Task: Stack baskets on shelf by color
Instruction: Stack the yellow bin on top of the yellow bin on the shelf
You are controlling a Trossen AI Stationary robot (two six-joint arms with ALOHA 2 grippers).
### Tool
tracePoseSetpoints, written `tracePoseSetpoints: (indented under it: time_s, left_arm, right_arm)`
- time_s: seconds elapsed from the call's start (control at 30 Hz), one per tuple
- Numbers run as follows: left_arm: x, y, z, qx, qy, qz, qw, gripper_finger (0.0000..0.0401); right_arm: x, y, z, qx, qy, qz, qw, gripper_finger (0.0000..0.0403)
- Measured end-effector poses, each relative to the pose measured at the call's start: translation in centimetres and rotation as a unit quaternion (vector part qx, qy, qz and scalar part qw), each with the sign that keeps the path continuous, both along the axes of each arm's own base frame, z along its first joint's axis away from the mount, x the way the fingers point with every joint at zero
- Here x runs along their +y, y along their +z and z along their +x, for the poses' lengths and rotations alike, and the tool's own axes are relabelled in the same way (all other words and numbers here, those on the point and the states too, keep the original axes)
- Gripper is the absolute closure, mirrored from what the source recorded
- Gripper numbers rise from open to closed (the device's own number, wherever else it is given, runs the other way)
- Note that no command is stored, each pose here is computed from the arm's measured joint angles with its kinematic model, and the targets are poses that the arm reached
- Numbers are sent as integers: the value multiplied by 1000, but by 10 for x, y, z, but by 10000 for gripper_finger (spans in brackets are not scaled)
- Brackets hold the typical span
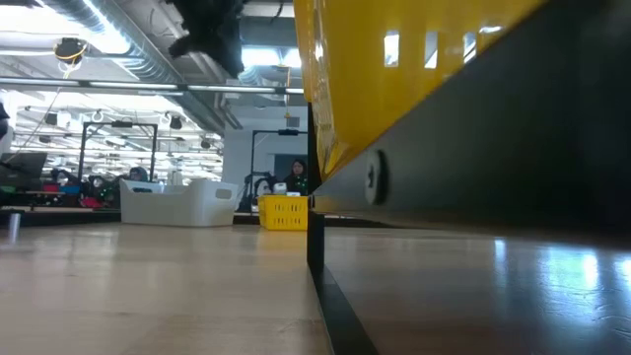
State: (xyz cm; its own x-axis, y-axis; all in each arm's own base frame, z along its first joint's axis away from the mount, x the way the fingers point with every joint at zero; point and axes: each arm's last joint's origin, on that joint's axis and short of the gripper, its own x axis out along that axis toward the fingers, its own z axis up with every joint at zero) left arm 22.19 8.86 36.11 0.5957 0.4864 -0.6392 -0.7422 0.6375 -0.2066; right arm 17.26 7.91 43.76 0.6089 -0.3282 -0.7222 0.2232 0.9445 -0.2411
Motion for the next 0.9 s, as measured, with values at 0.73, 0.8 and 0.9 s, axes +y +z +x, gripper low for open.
tracePoseSetpoints:
  time_s: [0.73, 0.8, 0.9]
  left_arm:
    - [103, -104, 40, 192, -341, 9, 920, 346]
    - [102, -112, 46, 210, -384, 29, 899, 346]
    - [97, -120, 54, 231, -445, 62, 863, 346]
  right_arm:
    - [-57, 21, 23, -91, -42, 6, 995, 331]
    - [-61, 20, 26, -92, -63, 13, 994, 331]
    - [-66, 18, 31, -91, -85, 19, 992, 331]
